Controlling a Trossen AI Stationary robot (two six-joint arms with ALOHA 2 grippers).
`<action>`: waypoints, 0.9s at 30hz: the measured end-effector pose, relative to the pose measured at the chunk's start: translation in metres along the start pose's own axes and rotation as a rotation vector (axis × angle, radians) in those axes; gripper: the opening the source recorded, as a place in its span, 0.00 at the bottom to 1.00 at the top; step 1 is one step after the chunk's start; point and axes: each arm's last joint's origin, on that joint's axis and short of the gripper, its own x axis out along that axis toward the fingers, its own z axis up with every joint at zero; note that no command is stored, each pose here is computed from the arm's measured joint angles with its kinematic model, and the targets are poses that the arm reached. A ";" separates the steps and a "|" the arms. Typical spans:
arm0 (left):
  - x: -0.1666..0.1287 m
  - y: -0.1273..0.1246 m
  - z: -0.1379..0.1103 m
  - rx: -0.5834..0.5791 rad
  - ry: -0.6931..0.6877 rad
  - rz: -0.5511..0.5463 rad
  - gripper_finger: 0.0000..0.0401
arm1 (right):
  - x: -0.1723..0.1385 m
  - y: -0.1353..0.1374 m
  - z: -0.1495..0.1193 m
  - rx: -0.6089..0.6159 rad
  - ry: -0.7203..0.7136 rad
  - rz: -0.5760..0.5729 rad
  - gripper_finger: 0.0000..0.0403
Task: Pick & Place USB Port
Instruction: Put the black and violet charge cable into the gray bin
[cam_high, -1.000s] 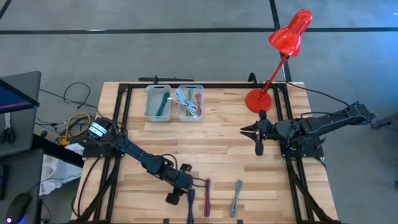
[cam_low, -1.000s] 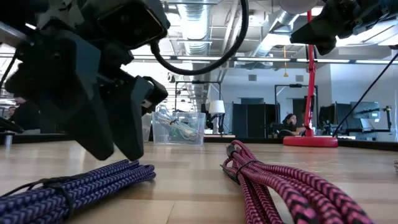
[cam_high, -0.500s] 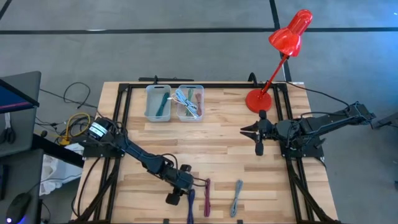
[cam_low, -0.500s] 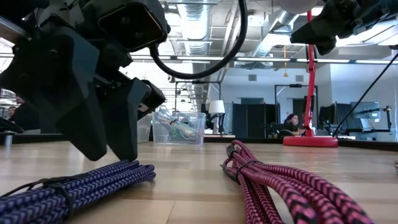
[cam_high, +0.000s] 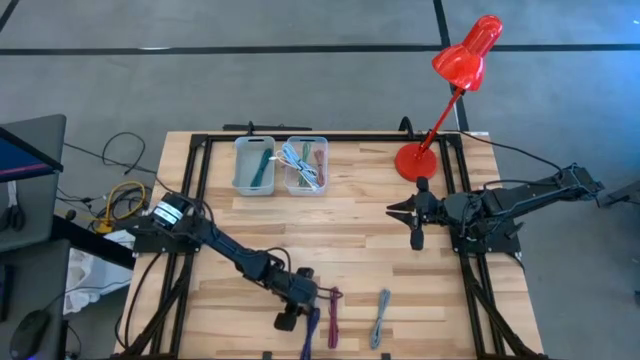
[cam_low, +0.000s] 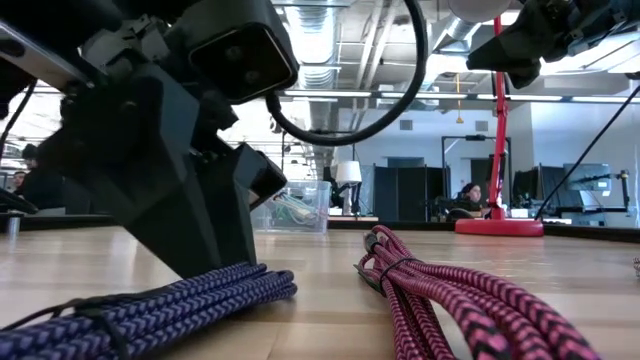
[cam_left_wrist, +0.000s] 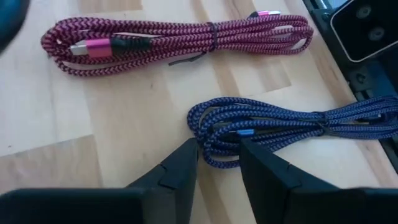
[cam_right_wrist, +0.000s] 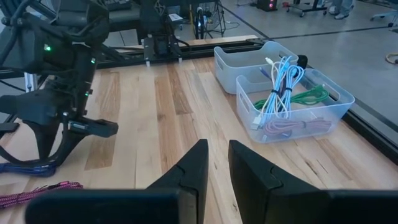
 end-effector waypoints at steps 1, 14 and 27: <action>-0.002 0.001 0.002 -0.001 -0.007 0.002 0.28 | 0.000 0.000 0.000 0.000 0.000 0.000 0.14; -0.007 0.010 0.006 0.036 -0.039 0.135 0.01 | 0.000 0.000 0.000 0.000 0.000 0.000 0.14; -0.097 0.009 0.043 0.182 -0.192 0.519 0.00 | 0.000 0.000 -0.001 -0.006 0.012 -0.002 0.14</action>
